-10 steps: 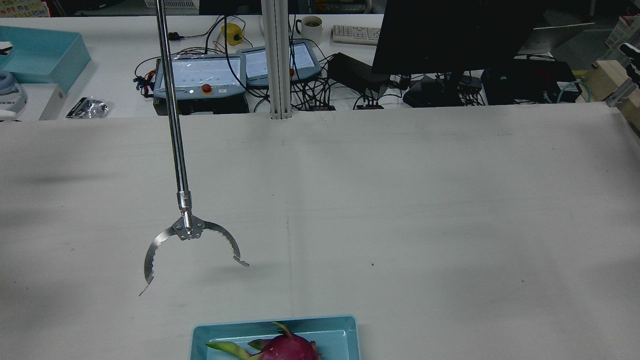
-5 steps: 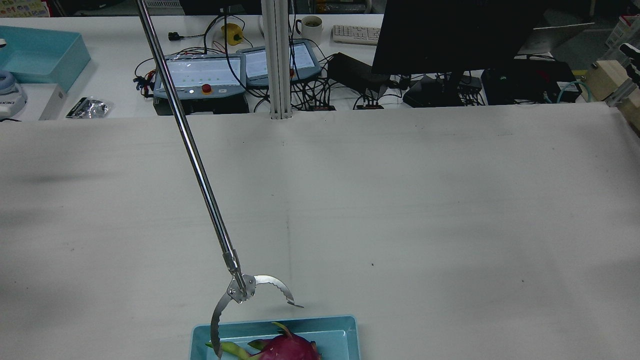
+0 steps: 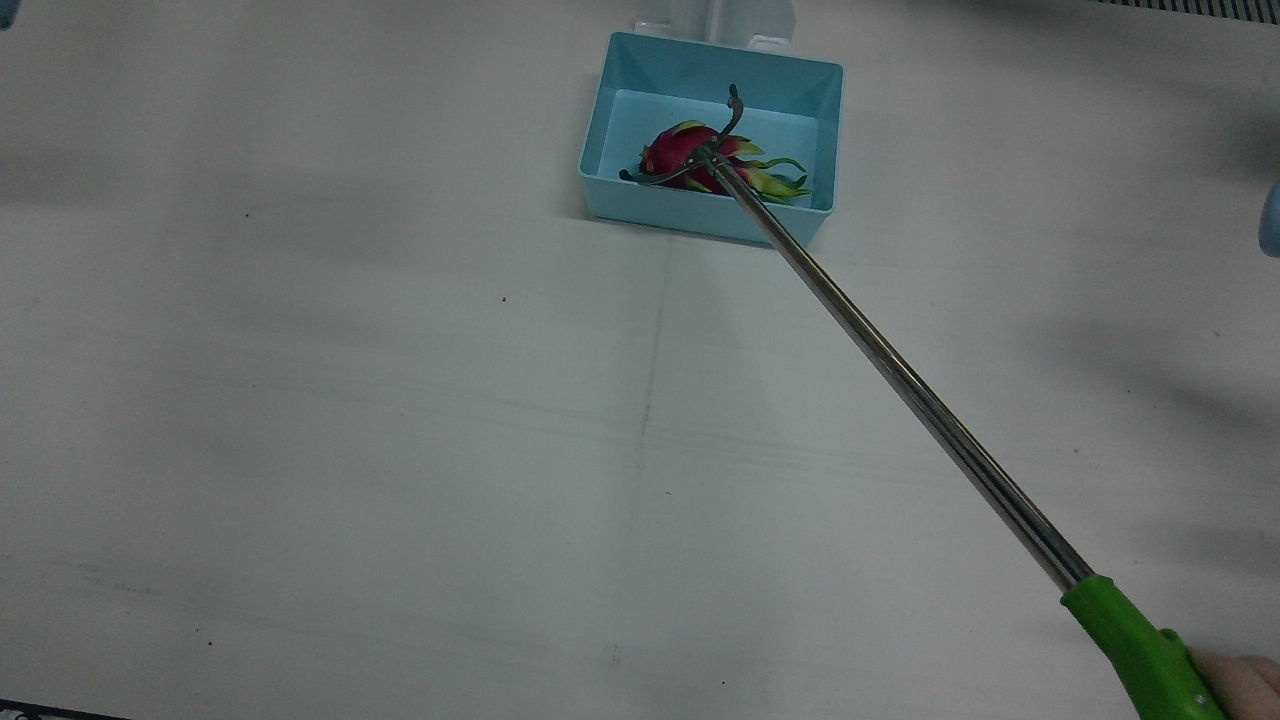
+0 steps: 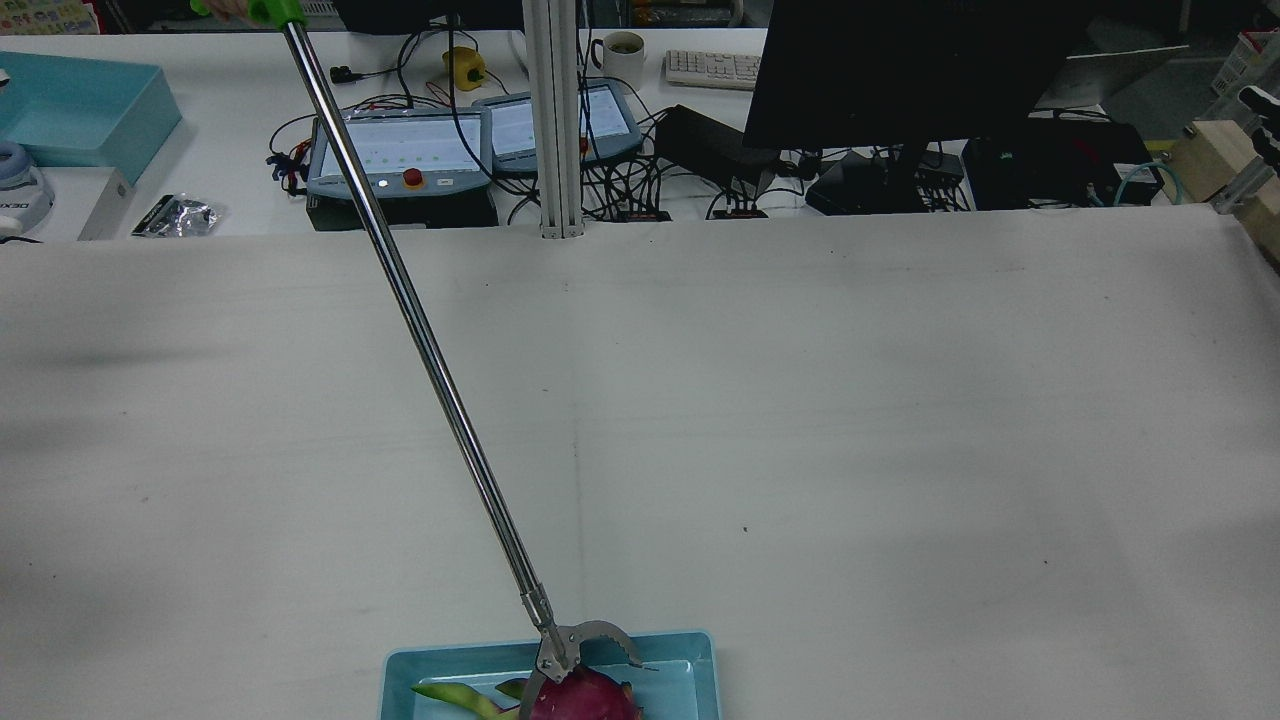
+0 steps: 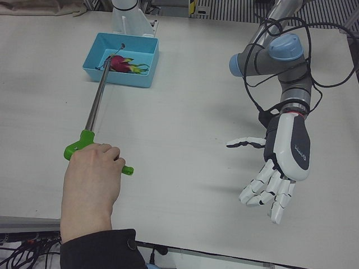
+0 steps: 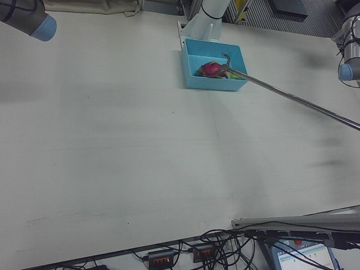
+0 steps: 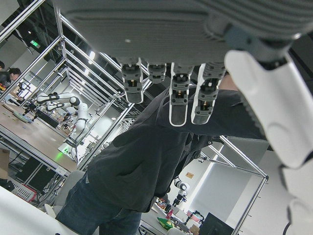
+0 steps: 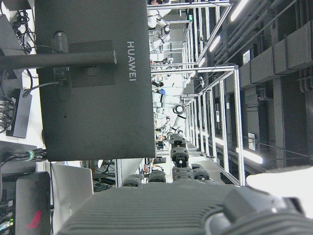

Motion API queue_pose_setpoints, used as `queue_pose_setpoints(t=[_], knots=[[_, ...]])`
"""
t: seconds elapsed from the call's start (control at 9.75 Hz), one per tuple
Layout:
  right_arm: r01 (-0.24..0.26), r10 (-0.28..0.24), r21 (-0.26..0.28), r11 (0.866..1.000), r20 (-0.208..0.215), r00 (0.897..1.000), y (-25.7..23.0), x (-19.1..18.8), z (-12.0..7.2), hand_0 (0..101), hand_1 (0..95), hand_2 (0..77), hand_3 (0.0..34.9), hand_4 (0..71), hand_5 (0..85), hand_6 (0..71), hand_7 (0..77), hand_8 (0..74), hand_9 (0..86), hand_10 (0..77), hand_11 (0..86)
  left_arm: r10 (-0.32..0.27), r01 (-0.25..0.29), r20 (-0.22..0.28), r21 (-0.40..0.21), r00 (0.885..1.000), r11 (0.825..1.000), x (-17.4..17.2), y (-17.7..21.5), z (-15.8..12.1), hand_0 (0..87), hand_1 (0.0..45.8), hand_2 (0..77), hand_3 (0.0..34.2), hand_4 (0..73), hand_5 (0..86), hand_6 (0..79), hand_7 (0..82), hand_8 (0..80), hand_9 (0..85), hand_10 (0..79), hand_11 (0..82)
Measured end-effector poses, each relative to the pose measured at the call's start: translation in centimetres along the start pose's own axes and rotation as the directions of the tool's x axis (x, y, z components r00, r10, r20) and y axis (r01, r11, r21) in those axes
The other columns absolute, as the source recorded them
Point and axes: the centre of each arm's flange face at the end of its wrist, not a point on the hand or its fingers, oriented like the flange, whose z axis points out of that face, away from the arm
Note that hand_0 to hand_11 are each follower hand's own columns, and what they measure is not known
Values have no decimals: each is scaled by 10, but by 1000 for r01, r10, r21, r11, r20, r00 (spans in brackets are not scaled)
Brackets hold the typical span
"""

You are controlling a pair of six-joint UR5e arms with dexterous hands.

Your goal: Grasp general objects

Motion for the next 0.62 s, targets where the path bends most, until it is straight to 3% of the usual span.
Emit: queue_pose_setpoints(t=[0.62], knots=[[1,-1,1,1000,0,1000,0,0,0,0,60,16,0,0,0,0,0,0,11,0,11,-7,7,-8,-1,1000,1000,1,-1,0,508,11,169,0,267,76,169,311,49,76,93,147]])
